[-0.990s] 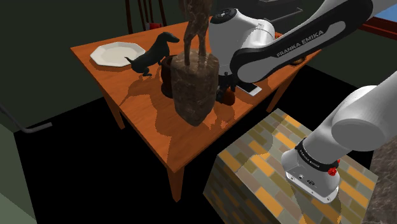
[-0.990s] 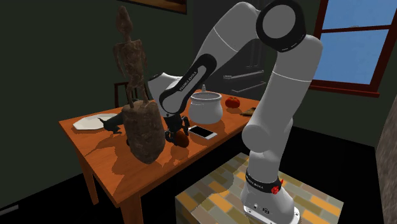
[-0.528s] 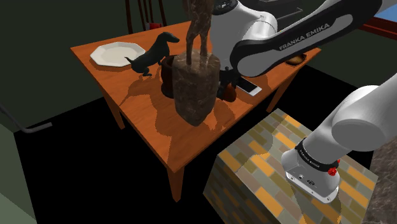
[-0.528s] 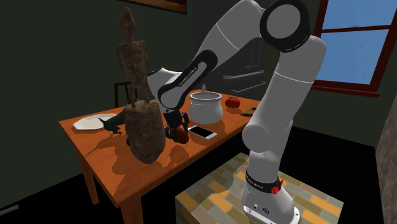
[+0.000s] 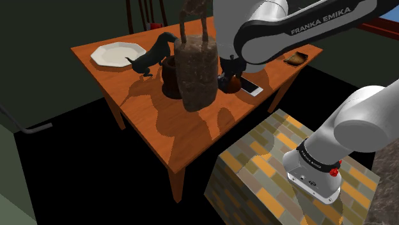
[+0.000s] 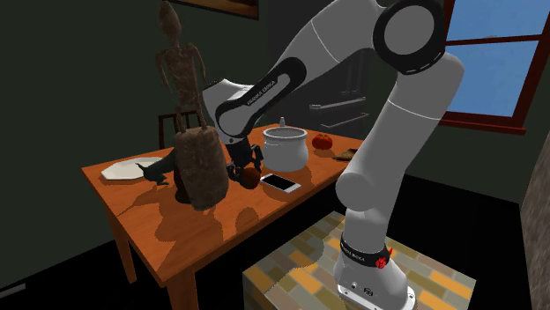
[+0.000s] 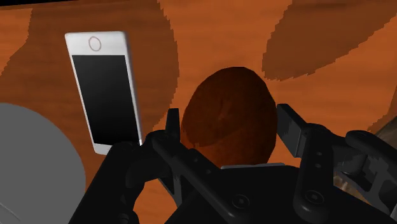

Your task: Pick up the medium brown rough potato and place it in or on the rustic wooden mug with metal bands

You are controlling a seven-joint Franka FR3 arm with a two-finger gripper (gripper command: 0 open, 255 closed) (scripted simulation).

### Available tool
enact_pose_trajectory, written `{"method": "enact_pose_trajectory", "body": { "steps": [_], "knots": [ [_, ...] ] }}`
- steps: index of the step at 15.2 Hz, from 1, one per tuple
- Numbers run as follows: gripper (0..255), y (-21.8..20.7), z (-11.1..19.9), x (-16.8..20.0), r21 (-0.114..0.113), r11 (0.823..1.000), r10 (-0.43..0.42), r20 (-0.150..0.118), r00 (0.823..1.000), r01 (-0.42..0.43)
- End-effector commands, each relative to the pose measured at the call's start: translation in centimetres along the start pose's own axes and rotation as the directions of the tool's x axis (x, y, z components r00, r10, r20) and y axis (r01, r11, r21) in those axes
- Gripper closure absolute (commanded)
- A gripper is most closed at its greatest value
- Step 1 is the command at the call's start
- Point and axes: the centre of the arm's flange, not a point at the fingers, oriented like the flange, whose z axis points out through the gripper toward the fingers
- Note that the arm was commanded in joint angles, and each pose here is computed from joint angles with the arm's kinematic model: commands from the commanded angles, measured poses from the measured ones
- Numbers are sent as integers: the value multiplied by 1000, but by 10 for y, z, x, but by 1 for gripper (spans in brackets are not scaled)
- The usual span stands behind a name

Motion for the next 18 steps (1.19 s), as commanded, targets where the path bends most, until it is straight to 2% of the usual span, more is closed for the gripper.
{"method": "enact_pose_trajectory", "body": {
  "steps": [1, 18],
  "knots": [
    [255, 3, -12, 1, 2, 1000, 1, -4, 1000, -1],
    [255, 32, -97, -4, 2, 1000, 1, -4, 1000, -1]
  ]
}}
